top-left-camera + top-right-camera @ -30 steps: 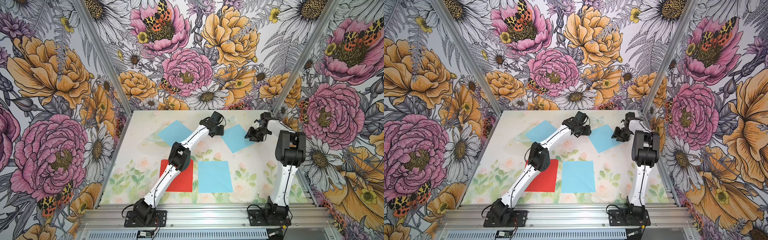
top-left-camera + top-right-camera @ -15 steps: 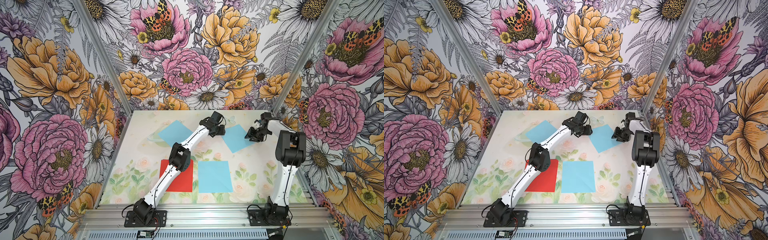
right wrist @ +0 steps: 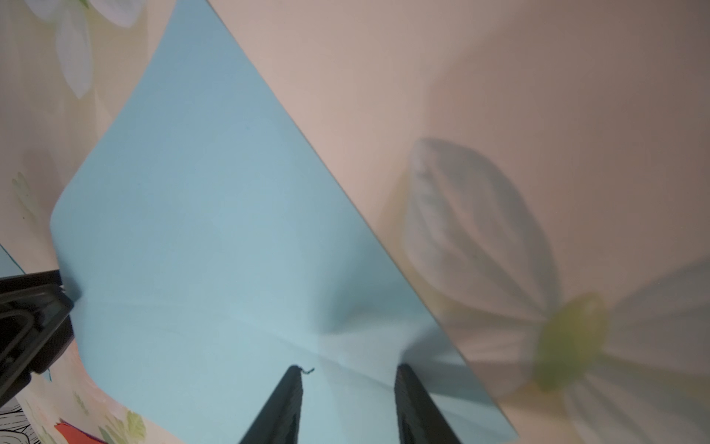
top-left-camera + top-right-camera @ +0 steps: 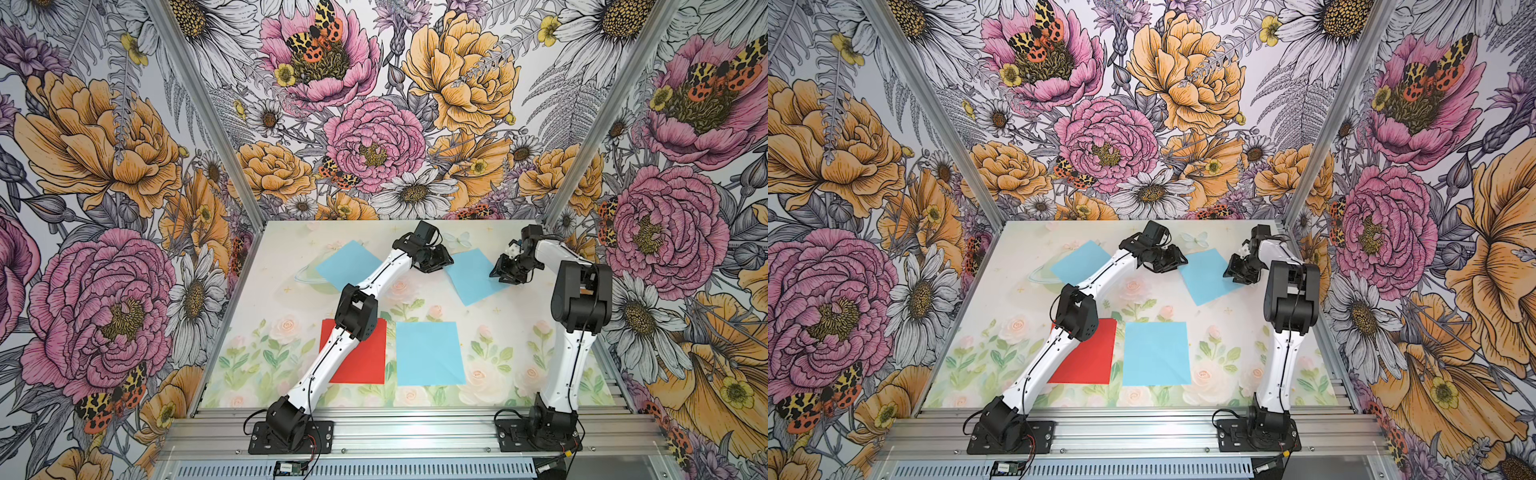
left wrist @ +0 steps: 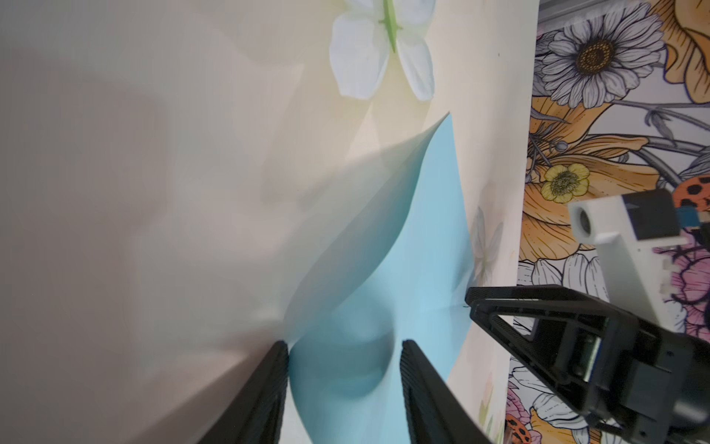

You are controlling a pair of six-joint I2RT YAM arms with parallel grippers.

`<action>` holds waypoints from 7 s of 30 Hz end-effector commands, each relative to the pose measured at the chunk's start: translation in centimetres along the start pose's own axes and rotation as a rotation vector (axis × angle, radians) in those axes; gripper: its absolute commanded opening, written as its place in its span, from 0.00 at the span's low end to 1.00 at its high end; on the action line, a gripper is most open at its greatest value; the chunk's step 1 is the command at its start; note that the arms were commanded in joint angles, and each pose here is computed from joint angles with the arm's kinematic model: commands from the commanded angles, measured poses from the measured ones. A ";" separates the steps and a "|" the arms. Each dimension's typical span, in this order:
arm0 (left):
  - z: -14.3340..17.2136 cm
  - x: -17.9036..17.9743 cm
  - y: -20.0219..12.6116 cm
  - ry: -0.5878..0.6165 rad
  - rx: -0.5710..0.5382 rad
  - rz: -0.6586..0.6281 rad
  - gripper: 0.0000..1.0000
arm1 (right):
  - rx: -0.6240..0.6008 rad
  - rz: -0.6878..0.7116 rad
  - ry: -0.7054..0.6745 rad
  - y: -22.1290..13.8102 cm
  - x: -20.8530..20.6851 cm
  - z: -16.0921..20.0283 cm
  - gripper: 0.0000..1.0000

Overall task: Sort the scattered colored papers by color
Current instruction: Pick up the colored paper from the center of the board, then place the colored paper.

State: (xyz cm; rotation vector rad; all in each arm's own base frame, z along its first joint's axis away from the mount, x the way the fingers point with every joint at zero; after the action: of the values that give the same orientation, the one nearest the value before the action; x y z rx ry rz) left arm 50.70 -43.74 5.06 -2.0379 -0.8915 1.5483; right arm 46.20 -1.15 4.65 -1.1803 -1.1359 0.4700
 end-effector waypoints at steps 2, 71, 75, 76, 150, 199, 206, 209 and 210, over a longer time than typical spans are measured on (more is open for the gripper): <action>2.1 0.8 3.5 -0.213 0.066 0.074 0.50 | 0.042 0.013 0.033 0.8 -1.0 0.9 0.43; 6.1 1.2 -0.7 -0.666 -0.094 -0.040 0.22 | 0.052 -0.017 0.044 0.7 -0.8 1.0 0.43; 5.8 1.2 -0.8 -0.631 -0.085 -0.053 0.00 | 0.047 -0.025 0.043 0.4 -0.6 1.0 0.43; 5.5 1.1 -0.7 -0.610 -0.082 -0.053 0.00 | 0.044 -0.029 0.043 0.2 -0.5 1.0 0.43; 23.0 3.3 -18.6 0.121 0.420 -0.387 0.00 | 0.097 -0.101 -0.131 1.8 9.5 23.5 0.21; 17.2 3.4 -26.7 0.224 0.245 -0.624 0.33 | 0.146 0.026 -0.154 4.4 7.3 24.5 0.18; 13.1 8.1 -31.8 0.079 0.041 -0.691 0.34 | 0.106 0.056 -0.175 2.4 8.8 23.6 0.25; 11.5 10.7 -32.8 -0.018 -0.037 -0.634 0.37 | 0.068 0.062 -0.204 0.6 11.0 22.5 0.31; 10.9 11.5 -33.0 -0.039 -0.058 -0.625 0.40 | 0.056 0.050 -0.212 0.1 12.0 22.2 0.33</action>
State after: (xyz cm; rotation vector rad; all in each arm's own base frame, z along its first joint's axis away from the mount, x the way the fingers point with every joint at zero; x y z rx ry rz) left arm 32.63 -14.71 17.10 -1.5137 -1.3566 1.1856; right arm 30.06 18.59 6.42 -1.0780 -1.2184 0.6673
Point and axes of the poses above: each gripper's point midway between its finger pads, its own y axis out along the fingers, its own x axis along the line the jaws close on, z = x × y, the point moved 2 cm from there along -y, back along the fingers, and after that the axes turned 10 degrees about y, right-handed, at the moved point
